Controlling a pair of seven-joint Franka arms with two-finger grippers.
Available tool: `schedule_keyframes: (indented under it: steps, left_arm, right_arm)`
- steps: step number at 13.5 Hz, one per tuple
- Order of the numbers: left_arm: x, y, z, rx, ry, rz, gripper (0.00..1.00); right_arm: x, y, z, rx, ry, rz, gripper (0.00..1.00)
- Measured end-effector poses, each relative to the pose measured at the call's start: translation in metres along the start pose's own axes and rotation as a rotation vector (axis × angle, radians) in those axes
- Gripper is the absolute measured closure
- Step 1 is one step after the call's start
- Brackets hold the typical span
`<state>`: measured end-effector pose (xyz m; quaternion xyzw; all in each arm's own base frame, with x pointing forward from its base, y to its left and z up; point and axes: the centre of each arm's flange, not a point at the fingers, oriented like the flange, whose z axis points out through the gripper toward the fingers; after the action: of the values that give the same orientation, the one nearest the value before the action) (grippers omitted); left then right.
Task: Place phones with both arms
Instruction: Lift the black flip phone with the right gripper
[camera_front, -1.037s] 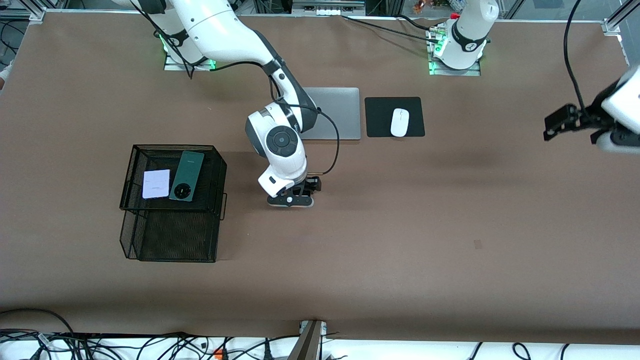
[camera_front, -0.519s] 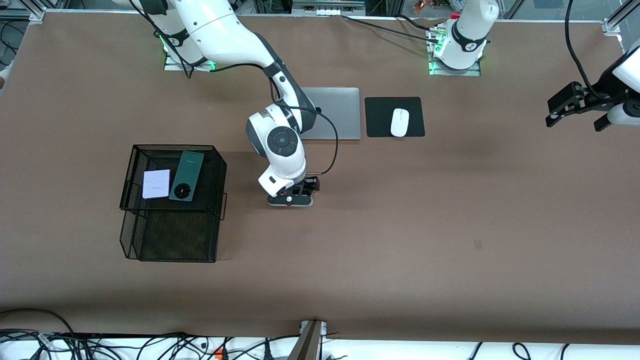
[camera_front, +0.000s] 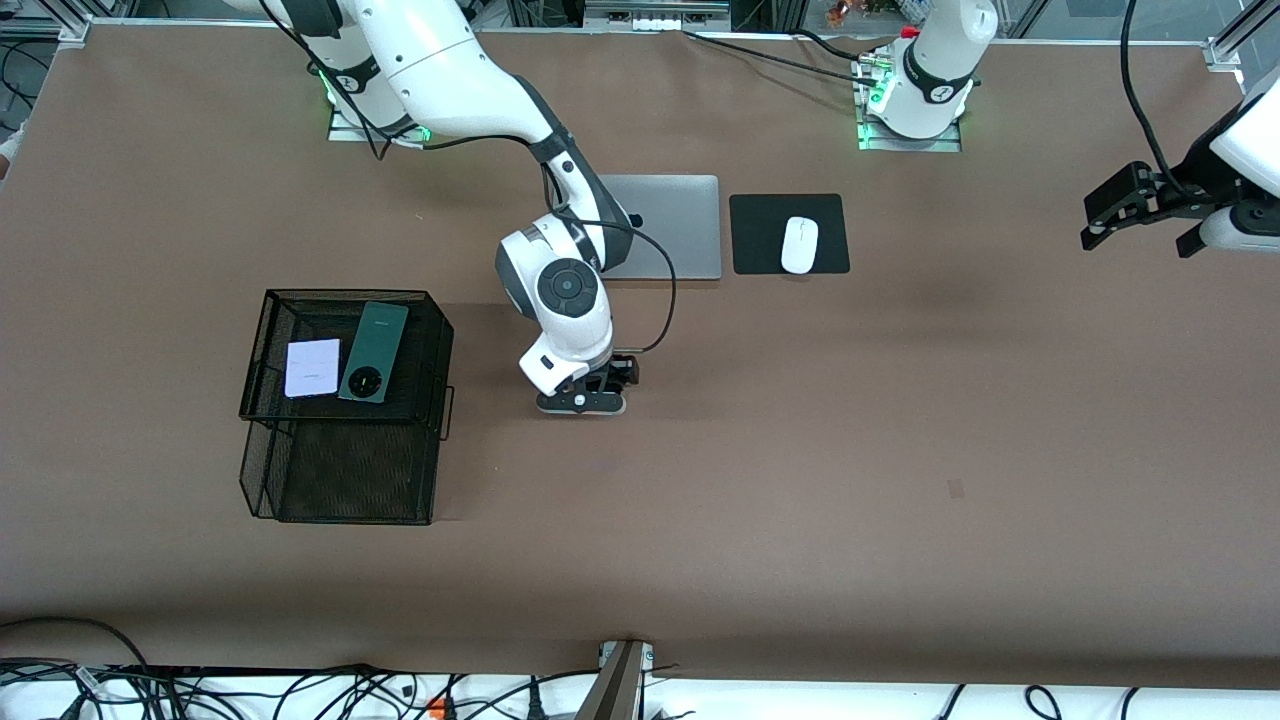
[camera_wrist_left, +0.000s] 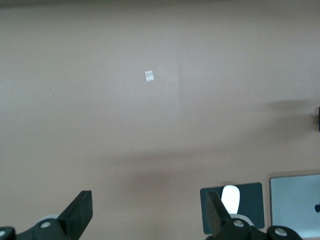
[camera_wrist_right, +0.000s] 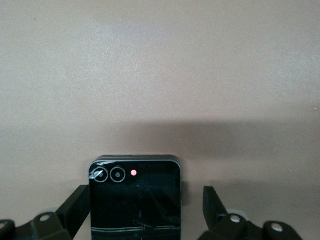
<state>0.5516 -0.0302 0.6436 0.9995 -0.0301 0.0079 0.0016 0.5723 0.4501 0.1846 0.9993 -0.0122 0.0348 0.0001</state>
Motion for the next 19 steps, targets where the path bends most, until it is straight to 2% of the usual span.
schedule_keyframes:
  steps: [5,7,10,19]
  left_arm:
    - [-0.0034,0.0001,-0.0022,0.0,-0.009,0.0,0.0]
    - [-0.0035,0.0001,-0.0023,0.0,-0.009,0.0,0.0]
    - [-0.0036,0.0001,-0.0022,0.0,-0.009,0.0,0.0]
    - [-0.0035,0.0001,-0.0039,0.0,-0.006,0.0,0.0]
  right_arm:
    - [-0.0005,-0.0012,0.0046,0.005,0.01,-0.001,0.0]
    - [-0.0009,-0.0021,0.0046,0.007,0.011,-0.001,0.04]
    - [0.0003,-0.0011,0.0038,0.007,0.015,0.001,0.35]
    - [-0.0001,-0.0016,0.0072,0.009,0.019,0.001,0.33]
